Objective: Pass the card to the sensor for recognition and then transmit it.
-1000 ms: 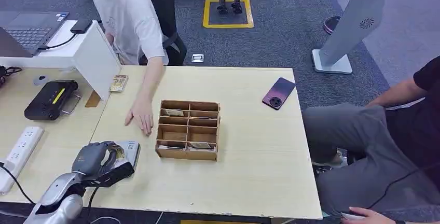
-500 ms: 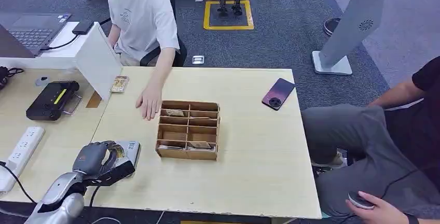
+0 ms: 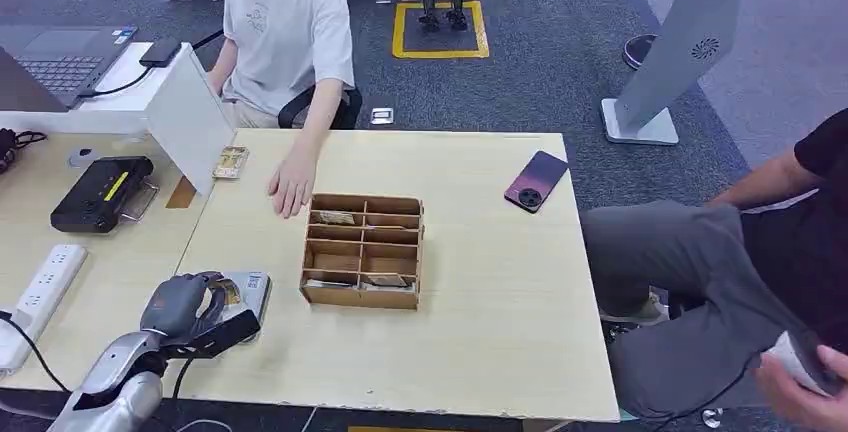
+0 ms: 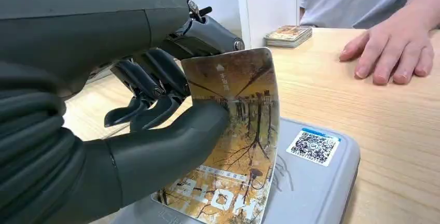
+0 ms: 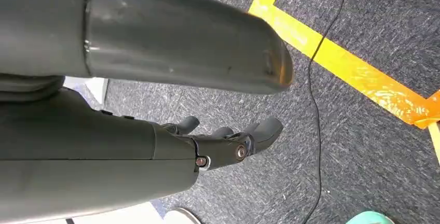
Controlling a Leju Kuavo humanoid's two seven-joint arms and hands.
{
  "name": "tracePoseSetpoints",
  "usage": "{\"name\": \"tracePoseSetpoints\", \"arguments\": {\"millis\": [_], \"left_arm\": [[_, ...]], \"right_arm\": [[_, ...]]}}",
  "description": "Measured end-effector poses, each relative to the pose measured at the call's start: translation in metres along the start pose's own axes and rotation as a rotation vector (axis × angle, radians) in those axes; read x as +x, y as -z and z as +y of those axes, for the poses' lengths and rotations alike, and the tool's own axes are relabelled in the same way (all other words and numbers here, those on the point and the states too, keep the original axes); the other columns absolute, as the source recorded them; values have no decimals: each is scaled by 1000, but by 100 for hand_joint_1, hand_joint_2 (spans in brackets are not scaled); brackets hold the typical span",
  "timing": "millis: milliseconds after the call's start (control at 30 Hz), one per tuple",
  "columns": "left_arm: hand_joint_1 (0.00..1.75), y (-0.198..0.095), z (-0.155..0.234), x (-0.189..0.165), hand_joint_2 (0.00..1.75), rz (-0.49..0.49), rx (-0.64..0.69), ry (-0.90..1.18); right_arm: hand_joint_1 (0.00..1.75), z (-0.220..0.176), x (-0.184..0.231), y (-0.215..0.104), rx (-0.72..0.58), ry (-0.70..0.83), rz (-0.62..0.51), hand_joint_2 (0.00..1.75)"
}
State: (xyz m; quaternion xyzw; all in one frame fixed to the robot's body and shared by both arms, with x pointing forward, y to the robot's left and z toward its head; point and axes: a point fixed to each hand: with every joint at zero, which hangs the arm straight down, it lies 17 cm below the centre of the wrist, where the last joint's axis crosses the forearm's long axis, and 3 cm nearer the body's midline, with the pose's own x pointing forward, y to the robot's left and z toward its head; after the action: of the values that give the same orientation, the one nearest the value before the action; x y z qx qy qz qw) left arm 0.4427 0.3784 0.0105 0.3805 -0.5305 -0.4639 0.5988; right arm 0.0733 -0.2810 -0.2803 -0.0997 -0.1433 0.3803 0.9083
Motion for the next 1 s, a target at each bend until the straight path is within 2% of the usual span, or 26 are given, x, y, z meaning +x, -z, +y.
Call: {"name": "tracePoseSetpoints", "arguments": {"millis": [733, 767, 833, 900, 967, 1000], "left_arm": [[175, 2, 0, 4, 175, -12, -5, -17], [175, 55, 253, 64, 175, -219, 480, -857], [175, 46, 341, 49, 175, -322, 629, -1369], [175, 33, 387, 43, 175, -457, 655, -1712], [175, 25, 402, 42, 175, -527, 651, -1860], [175, 23, 405, 44, 175, -535, 661, -1840]], "right_arm": [[0, 0, 0, 0, 0, 0, 0, 0], [0, -11, 7, 2, -44, -17, -22, 0], [0, -11, 8, 2, -45, -19, -24, 0], [0, -6, 3, 1, -37, -20, -17, 0], [0, -5, 3, 1, -34, -21, -17, 0], [0, -6, 4, 1, -36, -21, -20, 0]]}}
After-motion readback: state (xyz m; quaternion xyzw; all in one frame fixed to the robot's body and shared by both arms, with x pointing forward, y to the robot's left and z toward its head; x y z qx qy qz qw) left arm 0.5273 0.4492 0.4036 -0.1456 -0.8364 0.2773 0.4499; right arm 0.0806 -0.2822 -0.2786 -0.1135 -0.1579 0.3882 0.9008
